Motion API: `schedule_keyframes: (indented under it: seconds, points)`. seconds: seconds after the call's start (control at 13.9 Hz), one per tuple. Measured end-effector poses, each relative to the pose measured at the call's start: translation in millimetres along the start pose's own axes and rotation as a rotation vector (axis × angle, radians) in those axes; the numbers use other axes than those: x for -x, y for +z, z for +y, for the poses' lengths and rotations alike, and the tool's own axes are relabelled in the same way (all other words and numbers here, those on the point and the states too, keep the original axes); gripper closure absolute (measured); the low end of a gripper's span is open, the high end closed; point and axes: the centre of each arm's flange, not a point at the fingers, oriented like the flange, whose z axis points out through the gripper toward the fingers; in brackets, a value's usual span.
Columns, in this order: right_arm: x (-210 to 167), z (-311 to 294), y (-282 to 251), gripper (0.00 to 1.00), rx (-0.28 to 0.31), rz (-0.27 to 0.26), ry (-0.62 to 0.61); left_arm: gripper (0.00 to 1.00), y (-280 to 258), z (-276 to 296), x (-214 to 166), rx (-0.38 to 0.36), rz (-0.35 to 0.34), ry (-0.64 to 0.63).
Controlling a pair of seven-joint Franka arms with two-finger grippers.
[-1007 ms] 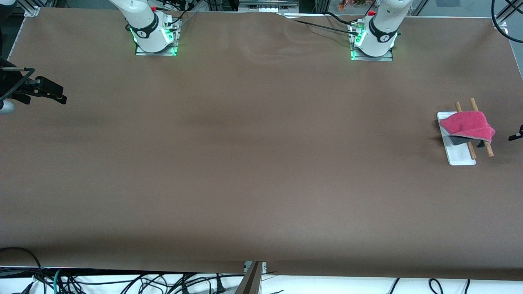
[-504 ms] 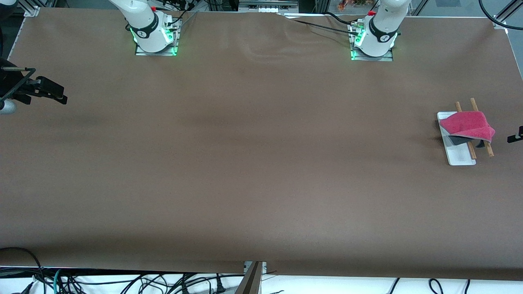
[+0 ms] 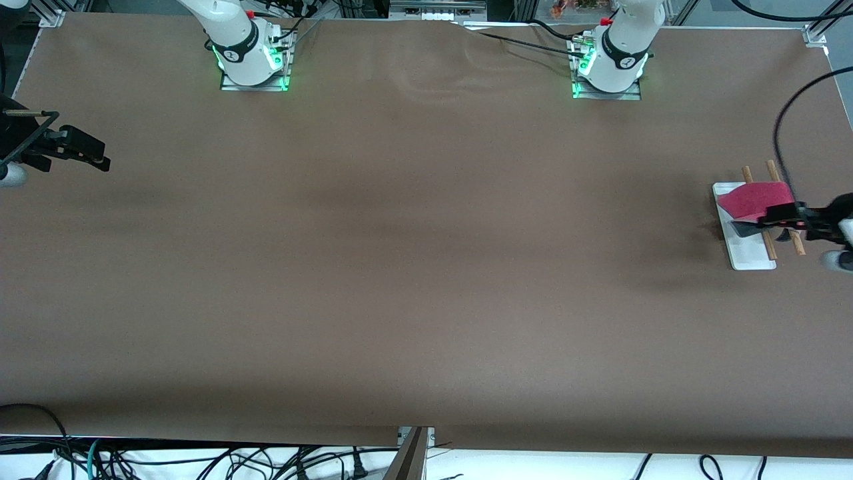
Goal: Pass towel and hang on rack
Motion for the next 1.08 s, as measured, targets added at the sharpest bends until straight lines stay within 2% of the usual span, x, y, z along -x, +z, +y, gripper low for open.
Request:
schedule_keyframes:
  seconds: [0.22,0.5,0.79,1.08]
  points:
    - [-2,-2,-4,0.00,0.001,0.023,-0.004,0.00,-21,64,5,-0.040,0.000,-0.055]
    - [-6,-2,-6,0.00,0.003,0.037,-0.047,0.00,-34,100,34,-0.098,-0.002,-0.155]
    - [-10,-2,-4,0.00,0.004,0.038,-0.061,0.00,-50,98,60,-0.076,0.025,-0.251]
    - [-13,-1,-5,0.00,0.006,0.055,-0.062,0.00,-60,101,71,-0.022,0.064,-0.343]
